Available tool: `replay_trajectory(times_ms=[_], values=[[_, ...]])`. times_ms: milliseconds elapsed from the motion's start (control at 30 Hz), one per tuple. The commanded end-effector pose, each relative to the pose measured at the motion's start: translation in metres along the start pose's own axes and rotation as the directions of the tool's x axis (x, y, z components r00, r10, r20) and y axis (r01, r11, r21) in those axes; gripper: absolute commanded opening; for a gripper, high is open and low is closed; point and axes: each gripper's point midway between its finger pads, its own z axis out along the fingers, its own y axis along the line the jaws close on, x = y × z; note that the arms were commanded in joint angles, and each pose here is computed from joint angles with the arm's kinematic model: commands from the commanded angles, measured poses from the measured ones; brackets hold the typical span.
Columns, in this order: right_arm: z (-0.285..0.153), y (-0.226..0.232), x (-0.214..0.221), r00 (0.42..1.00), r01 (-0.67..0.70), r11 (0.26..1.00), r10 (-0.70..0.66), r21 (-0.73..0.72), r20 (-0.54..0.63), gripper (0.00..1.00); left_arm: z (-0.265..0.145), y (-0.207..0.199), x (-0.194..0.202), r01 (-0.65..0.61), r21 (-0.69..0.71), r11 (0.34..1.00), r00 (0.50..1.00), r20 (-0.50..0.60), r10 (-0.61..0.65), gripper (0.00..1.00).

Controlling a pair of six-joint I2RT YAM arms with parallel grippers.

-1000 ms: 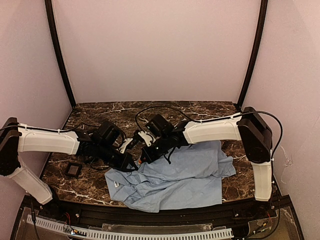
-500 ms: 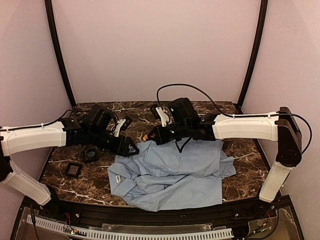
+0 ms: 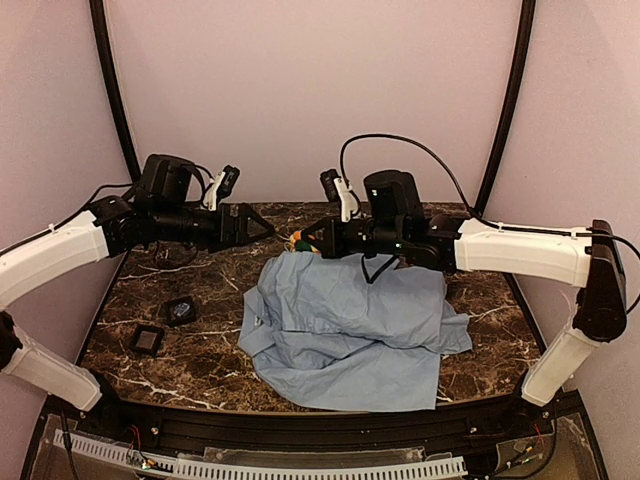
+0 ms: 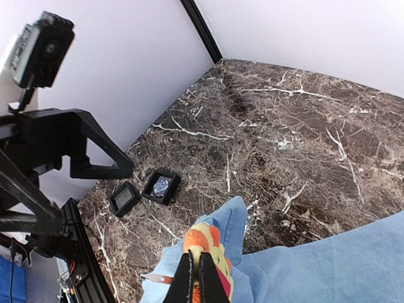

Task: Remove the brooch from the garment
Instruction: Pick up the brooch from the crumpled clothing, then pass from the right arm to the left

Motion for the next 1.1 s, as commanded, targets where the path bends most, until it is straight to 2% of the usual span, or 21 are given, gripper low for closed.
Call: replay_trajectory(times_ms=[0,233,700,767,933,1067], values=[[-0.016,0.017,-0.052,0.99,-0.006,0.999,0.011,-0.039,0.142,0.0,0.008,-0.014,-0.012,-0.005,0.067,0.998,1.0,-0.003,0.005,0.91],[-0.011,0.016,-0.055,0.992,-0.029,0.999,0.034,-0.039,0.125,0.0,0.015,-0.024,-0.02,-0.025,0.117,0.993,1.0,-0.002,0.025,0.89],[0.0,0.024,-0.025,0.983,-0.181,0.941,0.177,-0.284,-0.042,0.0,0.009,-0.019,-0.009,-0.047,0.131,0.99,0.999,-0.012,0.049,0.9],[-0.001,0.026,-0.023,0.983,-0.185,0.935,0.176,-0.303,-0.056,0.0,0.01,-0.017,-0.006,-0.048,0.128,0.991,0.998,-0.025,0.051,0.89],[-0.009,0.028,-0.021,0.979,-0.205,0.92,0.189,-0.333,-0.083,0.0,0.009,-0.017,-0.004,-0.044,0.134,0.99,0.999,-0.027,0.048,0.76],[-0.016,0.03,-0.025,0.981,-0.194,0.918,0.183,-0.345,-0.065,0.0,0.01,-0.021,-0.003,-0.032,0.162,0.986,0.999,-0.027,0.037,0.75]])
